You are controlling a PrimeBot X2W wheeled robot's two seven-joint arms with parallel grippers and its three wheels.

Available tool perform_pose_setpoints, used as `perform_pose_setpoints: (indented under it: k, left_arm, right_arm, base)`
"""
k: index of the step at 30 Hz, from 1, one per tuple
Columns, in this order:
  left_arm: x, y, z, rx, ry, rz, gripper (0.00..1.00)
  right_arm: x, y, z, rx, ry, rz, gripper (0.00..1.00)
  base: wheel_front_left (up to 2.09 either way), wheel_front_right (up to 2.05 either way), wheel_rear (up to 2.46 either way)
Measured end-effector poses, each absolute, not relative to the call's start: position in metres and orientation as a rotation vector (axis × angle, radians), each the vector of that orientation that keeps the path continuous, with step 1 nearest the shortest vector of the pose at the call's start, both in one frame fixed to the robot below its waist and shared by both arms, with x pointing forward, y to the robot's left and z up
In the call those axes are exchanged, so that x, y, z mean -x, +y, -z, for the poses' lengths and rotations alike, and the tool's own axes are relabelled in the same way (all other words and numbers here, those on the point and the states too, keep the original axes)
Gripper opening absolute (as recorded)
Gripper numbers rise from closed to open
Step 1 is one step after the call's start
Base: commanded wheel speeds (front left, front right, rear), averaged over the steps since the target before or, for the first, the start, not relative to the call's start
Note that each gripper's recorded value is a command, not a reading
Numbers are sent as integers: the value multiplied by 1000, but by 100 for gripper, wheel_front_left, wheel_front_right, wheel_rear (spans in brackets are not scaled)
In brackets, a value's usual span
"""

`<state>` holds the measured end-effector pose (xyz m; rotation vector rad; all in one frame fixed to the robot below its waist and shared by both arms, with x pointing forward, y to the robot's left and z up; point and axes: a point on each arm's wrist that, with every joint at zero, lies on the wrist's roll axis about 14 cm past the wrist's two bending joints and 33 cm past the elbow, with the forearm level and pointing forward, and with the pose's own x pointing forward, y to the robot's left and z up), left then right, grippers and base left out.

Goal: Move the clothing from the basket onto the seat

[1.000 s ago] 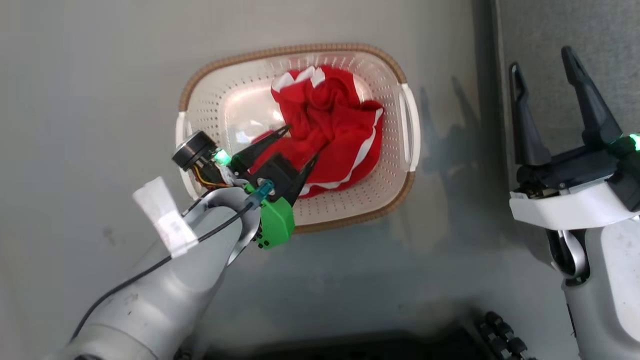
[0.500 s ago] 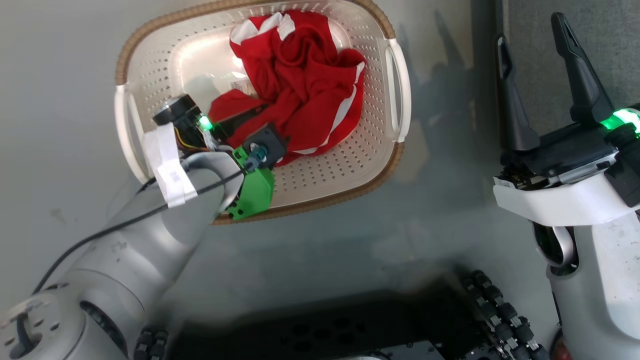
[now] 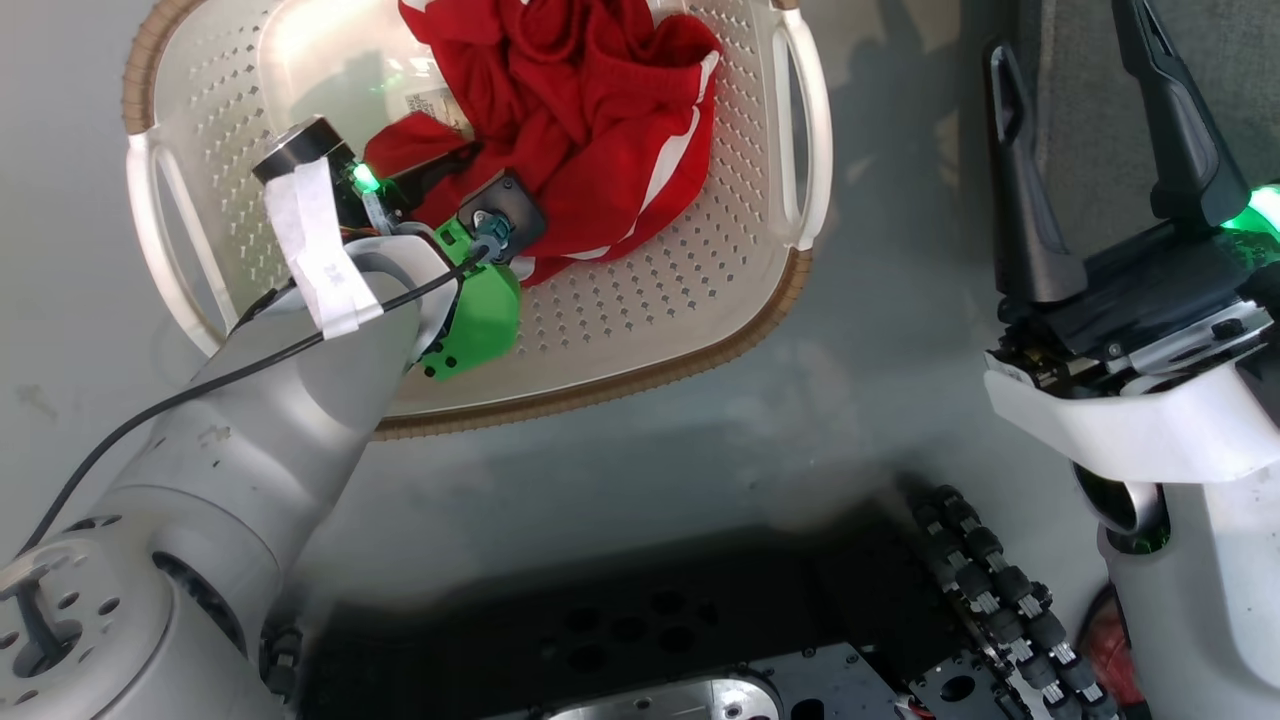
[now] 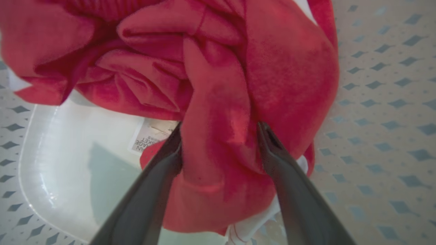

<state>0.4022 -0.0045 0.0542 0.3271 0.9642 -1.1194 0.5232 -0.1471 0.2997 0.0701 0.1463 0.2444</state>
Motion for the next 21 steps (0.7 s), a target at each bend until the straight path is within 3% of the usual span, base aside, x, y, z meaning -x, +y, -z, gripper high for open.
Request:
perform_pose_setpoints:
  k: [7,8,9,21]
  left_arm:
    - [-392,-1,-45,-349,1027,1120,100]
    - [-391,0,-44,-360,1036,1124,30]
    - [-390,0,-44,-371,1039,1129,0]
    - [-413,-2,-52,-332,973,1082,0]
  right_arm:
    - [-522,-141,-300,-76,142,-268,100]
    - [-522,-141,-300,-75,142,-269,100]
    - [-522,-141,-301,-75,141,-270,100]
    - [-529,-138,-308,-86,107,-265,100]
  base:
    - [0,0,0]
    - [0,0,0]
    - [0,0,0]
    - [0,0,0]
